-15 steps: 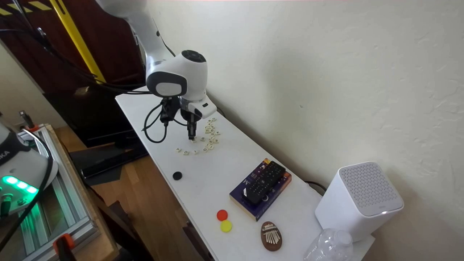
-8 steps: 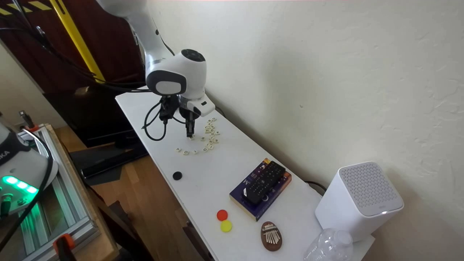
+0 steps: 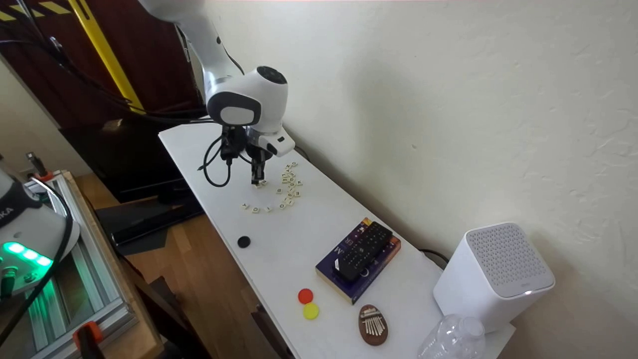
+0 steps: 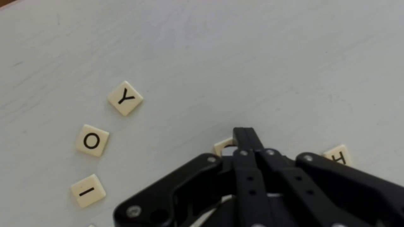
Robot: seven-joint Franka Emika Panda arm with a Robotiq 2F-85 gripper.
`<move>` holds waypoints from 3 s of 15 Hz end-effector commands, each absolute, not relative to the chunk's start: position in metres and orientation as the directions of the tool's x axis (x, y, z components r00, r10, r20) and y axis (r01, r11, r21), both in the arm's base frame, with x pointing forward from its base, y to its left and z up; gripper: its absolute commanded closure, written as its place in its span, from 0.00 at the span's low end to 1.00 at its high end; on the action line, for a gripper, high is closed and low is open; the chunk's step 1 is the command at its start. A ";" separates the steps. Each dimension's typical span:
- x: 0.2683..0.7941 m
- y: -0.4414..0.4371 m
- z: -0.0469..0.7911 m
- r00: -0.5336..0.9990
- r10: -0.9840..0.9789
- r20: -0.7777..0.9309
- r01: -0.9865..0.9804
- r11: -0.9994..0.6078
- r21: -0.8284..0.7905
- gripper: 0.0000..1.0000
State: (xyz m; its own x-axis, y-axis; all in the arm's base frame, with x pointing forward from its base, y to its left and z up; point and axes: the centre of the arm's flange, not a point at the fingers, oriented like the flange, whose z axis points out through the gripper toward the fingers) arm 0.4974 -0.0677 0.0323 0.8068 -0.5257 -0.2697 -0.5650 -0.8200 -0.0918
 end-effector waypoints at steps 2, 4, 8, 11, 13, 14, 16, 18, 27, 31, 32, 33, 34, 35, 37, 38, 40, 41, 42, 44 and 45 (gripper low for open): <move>0.512 -0.057 0.015 0.820 -0.482 -0.308 -0.534 -0.839 -0.108 1.00; 0.518 -0.054 0.014 0.832 -0.466 -0.300 -0.517 -0.848 -0.118 1.00; 0.530 -0.049 0.014 0.852 -0.436 -0.291 -0.486 -0.864 -0.129 1.00; 0.536 -0.047 0.014 0.860 -0.423 -0.285 -0.474 -0.870 -0.138 1.00; 0.539 -0.047 0.014 0.863 -0.420 -0.281 -0.470 -0.871 -0.144 1.00; 0.540 -0.047 0.014 0.864 -0.418 -0.281 -0.469 -0.871 -0.146 1.00; 0.540 -0.046 0.013 0.862 -0.421 -0.283 -0.474 -0.866 -0.157 1.00; 0.540 -0.045 0.013 0.858 -0.426 -0.286 -0.482 -0.860 -0.165 1.00; 0.542 -0.042 0.012 0.830 -0.463 -0.311 -0.535 -0.818 -0.210 1.00; 0.543 -0.042 0.012 0.817 -0.481 -0.319 -0.557 -0.801 -0.218 1.00; 0.544 -0.042 0.012 0.814 -0.487 -0.317 -0.562 -0.797 -0.218 1.00; 0.544 -0.042 0.012 0.812 -0.491 -0.317 -0.566 -0.794 -0.220 1.00; 0.544 -0.042 0.012 0.809 -0.495 -0.316 -0.570 -0.792 -0.221 1.00; 0.544 -0.042 0.012 0.808 -0.498 -0.316 -0.573 -0.789 -0.221 1.00; 0.545 -0.041 0.012 0.805 -0.502 -0.318 -0.578 -0.784 -0.225 1.00; 0.545 -0.040 0.012 0.804 -0.503 -0.318 -0.580 -0.783 -0.225 1.00; 0.545 -0.040 0.011 0.803 -0.505 -0.316 -0.581 -0.782 -0.226 1.00; 0.545 -0.040 0.011 0.802 -0.508 -0.315 -0.583 -0.780 -0.227 1.00; 0.546 -0.040 0.011 0.801 -0.509 -0.315 -0.584 -0.779 -0.226 1.00; 0.546 -0.040 0.012 0.801 -0.510 -0.315 -0.585 -0.779 -0.225 1.00; 0.546 -0.040 0.012 0.801 -0.510 -0.315 -0.585 -0.779 -0.226 1.00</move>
